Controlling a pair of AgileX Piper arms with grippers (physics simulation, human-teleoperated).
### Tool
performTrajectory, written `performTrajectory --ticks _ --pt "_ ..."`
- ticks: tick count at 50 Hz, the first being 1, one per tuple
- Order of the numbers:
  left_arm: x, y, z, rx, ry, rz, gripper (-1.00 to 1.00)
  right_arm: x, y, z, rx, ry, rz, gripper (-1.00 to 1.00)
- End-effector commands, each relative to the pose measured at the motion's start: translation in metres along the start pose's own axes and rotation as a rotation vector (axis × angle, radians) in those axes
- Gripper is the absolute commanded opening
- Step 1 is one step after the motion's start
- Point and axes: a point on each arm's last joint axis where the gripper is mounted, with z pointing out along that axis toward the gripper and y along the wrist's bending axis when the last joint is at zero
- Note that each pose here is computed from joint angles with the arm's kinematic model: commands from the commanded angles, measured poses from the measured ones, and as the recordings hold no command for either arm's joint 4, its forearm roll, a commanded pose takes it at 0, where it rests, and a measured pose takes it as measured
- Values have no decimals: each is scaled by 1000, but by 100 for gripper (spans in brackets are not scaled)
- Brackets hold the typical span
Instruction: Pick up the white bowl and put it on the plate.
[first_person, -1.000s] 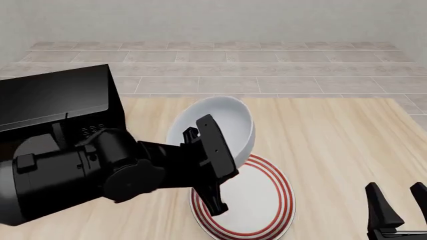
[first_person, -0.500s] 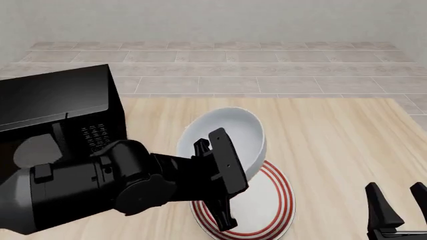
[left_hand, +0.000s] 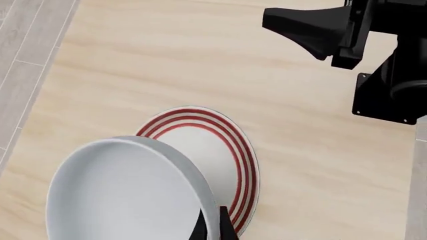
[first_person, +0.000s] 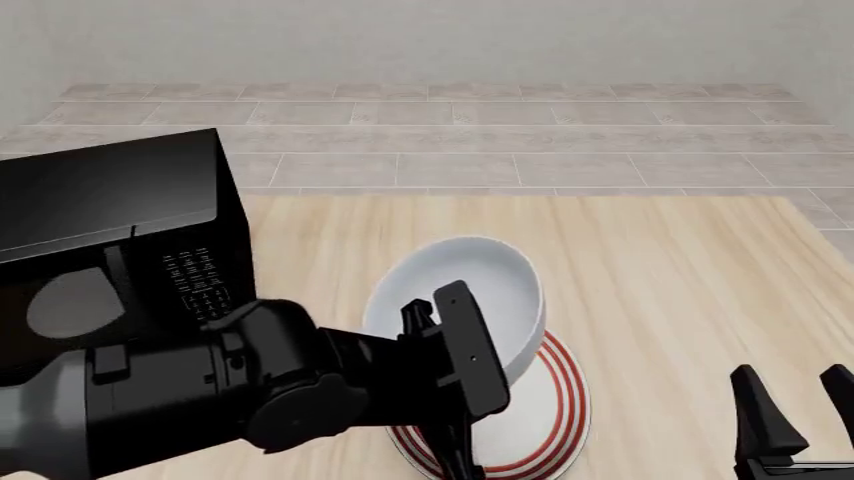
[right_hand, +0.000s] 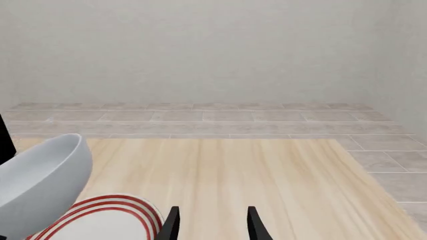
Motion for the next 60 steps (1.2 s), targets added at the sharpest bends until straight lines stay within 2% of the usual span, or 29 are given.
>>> performTrajectory --ticks 1,17,25,34,36,60 --pt "-4 1 0 -8 -7 16 -100 0 0 0 0 0 0 100" --pt "-8 4 2 -11 -9 13 -100 0 0 0 0 0 0 100" --pt "-5 -7 10 11 -10 10 -100 0 0 0 0 0 0 100" --pt "-10 -7 12 14 -10 1 -100 0 0 0 0 0 0 100" --pt "-6 -9 18 16 -10 0 -100 0 0 0 0 0 0 100" --pt "-3 -7 29 10 -11 -19 -100 0 0 0 0 0 0 100"
